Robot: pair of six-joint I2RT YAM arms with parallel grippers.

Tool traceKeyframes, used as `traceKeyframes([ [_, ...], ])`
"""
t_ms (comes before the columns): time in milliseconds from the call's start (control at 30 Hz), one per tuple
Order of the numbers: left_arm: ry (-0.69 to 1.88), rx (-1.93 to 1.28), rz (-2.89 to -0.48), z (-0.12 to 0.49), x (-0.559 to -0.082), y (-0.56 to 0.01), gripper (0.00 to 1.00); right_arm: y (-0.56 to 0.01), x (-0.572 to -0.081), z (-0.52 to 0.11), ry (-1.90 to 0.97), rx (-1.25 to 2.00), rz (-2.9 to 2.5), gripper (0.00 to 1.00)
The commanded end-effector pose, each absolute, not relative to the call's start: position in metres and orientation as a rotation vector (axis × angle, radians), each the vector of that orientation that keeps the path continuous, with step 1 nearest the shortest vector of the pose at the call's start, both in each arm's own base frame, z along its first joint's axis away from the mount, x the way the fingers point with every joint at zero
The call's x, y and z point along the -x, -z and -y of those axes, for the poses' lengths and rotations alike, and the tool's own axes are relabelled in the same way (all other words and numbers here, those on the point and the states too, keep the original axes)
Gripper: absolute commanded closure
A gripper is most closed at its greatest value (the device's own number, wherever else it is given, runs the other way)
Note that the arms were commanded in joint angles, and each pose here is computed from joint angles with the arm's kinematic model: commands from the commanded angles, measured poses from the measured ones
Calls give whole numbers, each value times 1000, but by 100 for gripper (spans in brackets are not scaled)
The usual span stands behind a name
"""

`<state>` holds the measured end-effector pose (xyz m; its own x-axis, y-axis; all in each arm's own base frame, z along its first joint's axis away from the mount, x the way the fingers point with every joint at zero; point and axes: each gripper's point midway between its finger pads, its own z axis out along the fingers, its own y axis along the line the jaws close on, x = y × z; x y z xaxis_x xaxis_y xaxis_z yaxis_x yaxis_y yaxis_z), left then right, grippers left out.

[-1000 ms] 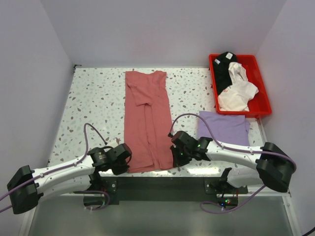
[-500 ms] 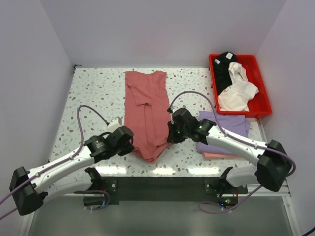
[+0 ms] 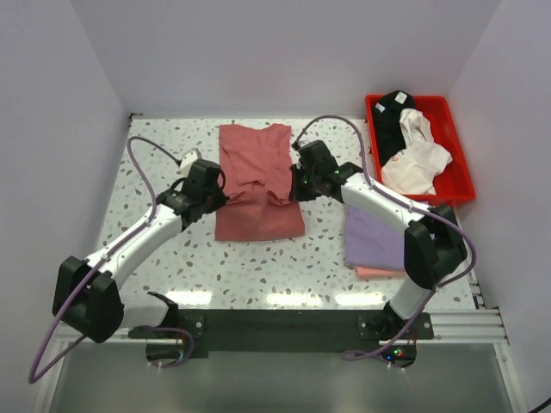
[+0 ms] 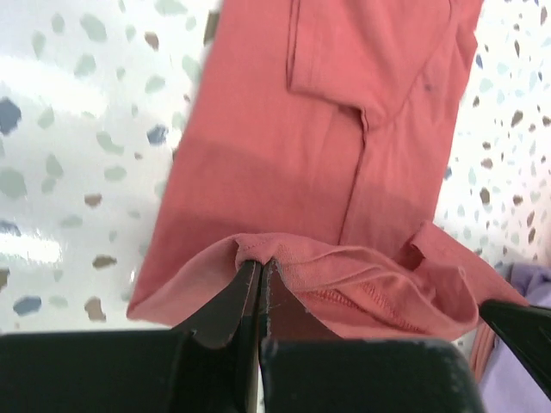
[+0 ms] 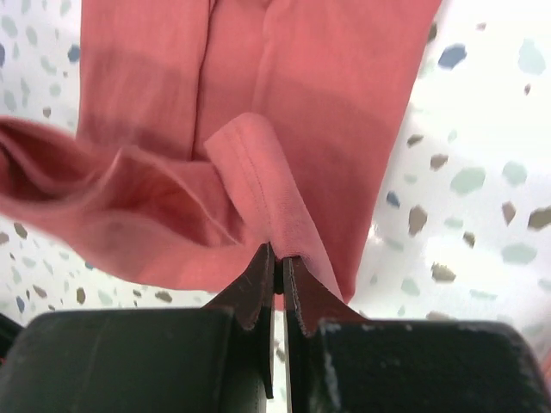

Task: Fold and stack the t-shirts
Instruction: Fold the tshirt

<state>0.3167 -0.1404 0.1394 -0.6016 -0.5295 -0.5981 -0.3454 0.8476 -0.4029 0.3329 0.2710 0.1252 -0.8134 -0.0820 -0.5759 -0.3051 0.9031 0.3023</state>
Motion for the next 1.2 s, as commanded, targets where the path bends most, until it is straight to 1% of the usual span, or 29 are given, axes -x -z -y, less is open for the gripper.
traceKeyframes([
  [0,335,582,-2185,137,-359,-162,100,-141,-360,-279,-549,315,-2439,100],
  [167,310,609,-2188,121,-388,-151,100,-139,-395,-281,-542,311,-2413,100],
  [200,310,605,-2182,120,-392,-150,100,-133,-398,-279,-539,317,-2421,100],
  [400,304,580,-2189,113,-418,-144,100,-141,-429,-283,-553,337,-2371,100],
  [733,327,509,-2226,119,-440,-129,100,-125,-450,-267,-518,275,-2404,100],
  [967,280,546,-2311,111,-449,-98,100,-100,-459,-268,-570,274,-2454,100],
  [1033,256,574,-2317,104,-451,-93,100,-95,-464,-267,-581,265,-2462,98],
  [1067,247,578,-2330,102,-451,-88,86,-94,-465,-267,-590,266,-2463,96],
  [1100,243,576,-2336,102,-451,-85,75,-92,-468,-267,-588,262,-2467,84],
  [1133,250,568,-2335,103,-452,-87,59,-93,-471,-265,-585,258,-2467,75],
  [1167,258,557,-2335,104,-453,-89,36,-94,-472,-264,-588,254,-2469,70],
])
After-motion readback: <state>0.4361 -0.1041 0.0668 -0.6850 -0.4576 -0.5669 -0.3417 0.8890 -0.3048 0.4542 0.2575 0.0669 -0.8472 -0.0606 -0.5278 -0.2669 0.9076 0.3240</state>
